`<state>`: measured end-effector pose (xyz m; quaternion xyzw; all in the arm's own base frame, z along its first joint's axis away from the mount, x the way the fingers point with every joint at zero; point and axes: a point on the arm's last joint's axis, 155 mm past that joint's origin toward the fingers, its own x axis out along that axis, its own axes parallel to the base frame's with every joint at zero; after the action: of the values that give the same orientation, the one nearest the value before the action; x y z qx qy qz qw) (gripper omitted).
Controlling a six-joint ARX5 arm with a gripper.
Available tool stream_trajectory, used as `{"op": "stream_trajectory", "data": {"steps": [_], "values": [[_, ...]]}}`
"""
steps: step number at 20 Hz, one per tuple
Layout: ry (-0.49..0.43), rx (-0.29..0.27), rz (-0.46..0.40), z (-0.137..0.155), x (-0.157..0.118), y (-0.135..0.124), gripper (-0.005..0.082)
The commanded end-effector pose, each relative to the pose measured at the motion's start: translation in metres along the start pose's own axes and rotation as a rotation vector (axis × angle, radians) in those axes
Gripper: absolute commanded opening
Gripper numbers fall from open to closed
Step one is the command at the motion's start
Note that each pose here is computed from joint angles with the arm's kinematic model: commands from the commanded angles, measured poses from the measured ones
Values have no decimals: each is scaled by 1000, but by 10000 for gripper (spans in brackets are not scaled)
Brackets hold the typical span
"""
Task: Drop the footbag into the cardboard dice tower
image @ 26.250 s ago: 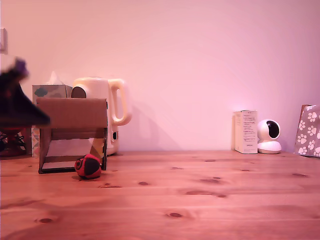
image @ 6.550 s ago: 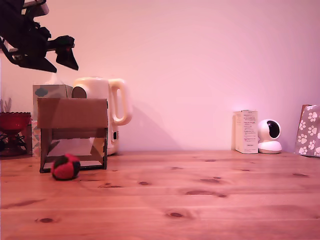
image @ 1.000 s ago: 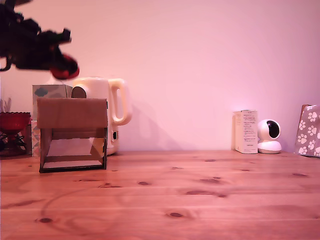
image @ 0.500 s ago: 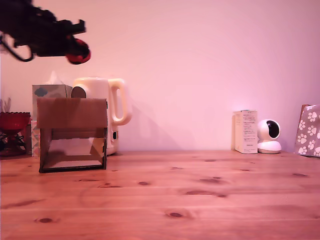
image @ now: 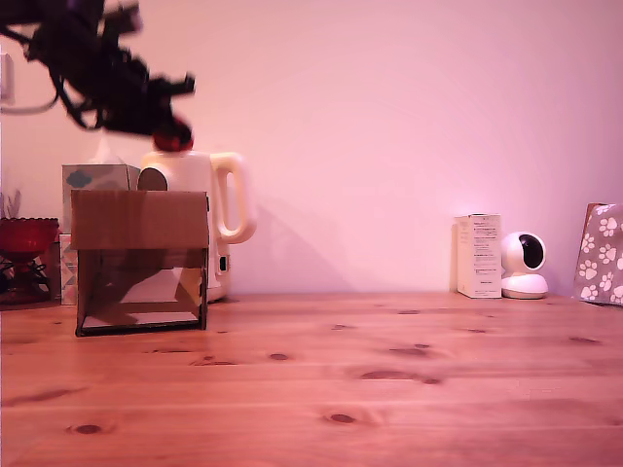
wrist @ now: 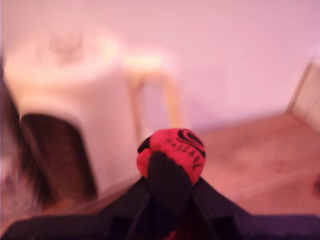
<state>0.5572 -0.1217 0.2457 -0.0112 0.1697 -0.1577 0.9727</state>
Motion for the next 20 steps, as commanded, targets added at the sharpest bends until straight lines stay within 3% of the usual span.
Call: {"op": "stream_trajectory", "data": {"steps": [1,6,7,10,11,17,19,20], "values": [[8,0,8,-1,5,6,76],[1,0,7,1,5,7,85],[0,1,-3,1,5,6,155],[2,0,-13,1,5,3,612],[2,1,0,1,5,6,658],[42,-6,7,-6,2,6,619],[102,-12,-5,-18,-4,2,491],[138,-18,-12,-24,-9,-1,386]]}}
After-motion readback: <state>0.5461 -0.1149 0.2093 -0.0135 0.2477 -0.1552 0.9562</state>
